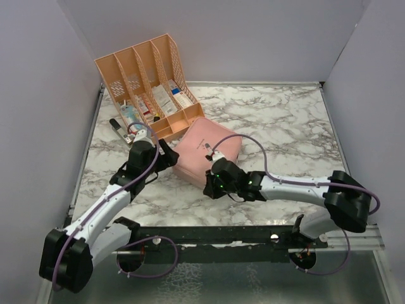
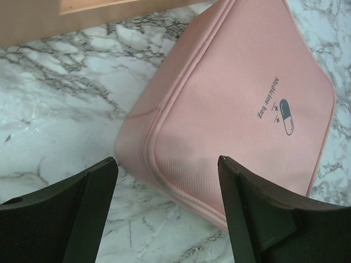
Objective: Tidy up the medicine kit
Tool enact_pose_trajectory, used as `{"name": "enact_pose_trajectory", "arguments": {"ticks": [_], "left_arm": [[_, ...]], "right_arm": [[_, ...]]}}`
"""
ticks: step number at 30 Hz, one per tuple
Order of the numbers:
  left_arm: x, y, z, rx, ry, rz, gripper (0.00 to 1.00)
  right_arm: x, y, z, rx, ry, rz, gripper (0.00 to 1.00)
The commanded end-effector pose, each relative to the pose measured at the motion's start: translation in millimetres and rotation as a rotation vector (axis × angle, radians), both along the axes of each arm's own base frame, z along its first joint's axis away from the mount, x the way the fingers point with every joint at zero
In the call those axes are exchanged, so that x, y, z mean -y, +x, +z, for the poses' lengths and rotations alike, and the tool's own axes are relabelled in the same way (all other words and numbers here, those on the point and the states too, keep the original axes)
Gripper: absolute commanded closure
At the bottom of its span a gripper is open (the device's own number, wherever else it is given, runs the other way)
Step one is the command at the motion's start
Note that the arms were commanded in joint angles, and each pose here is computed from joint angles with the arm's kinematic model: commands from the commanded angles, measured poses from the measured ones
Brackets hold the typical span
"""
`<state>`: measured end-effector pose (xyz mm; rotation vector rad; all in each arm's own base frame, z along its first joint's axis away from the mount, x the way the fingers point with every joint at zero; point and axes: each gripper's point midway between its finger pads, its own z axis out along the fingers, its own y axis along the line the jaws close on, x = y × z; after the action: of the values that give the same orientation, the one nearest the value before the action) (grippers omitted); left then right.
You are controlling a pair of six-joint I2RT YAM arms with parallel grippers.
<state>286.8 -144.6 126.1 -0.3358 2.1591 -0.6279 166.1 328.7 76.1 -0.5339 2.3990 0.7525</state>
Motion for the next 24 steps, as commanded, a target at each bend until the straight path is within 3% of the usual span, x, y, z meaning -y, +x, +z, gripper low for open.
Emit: {"name": "enact_pose_trajectory", "arguments": {"ticks": [1,10,15,20,24], "left_arm": [[-25.4,-24.3,-21.5,-0.042,0.007,0.106,0.23],[0.5,-52.9,-16.2,0.014,-0.221,-0.001,0.25],[8.8,-60.3,-18.4,0.021,-0.317,-0.018,0.35],[22.2,-65.5,-20.4,0.002,-0.502,-0.016,0.48],[19.3,-63.3,-24.9,-0.008,-0.523,0.023,0.62]], "right_arm": [[-66.1,-9.1,26.4,0.012,0.137,0.073,0.99],[-114.2,-17.7,31.7,0.004,0.188,0.138,0.99],[-118.7,-19.1,30.1,0.001,0.191,0.151,0.99],[-118.5,-19.0,28.5,-0.004,0.191,0.148,0.99],[-115.1,-17.9,24.5,0.0,0.176,0.137,0.99]]}}
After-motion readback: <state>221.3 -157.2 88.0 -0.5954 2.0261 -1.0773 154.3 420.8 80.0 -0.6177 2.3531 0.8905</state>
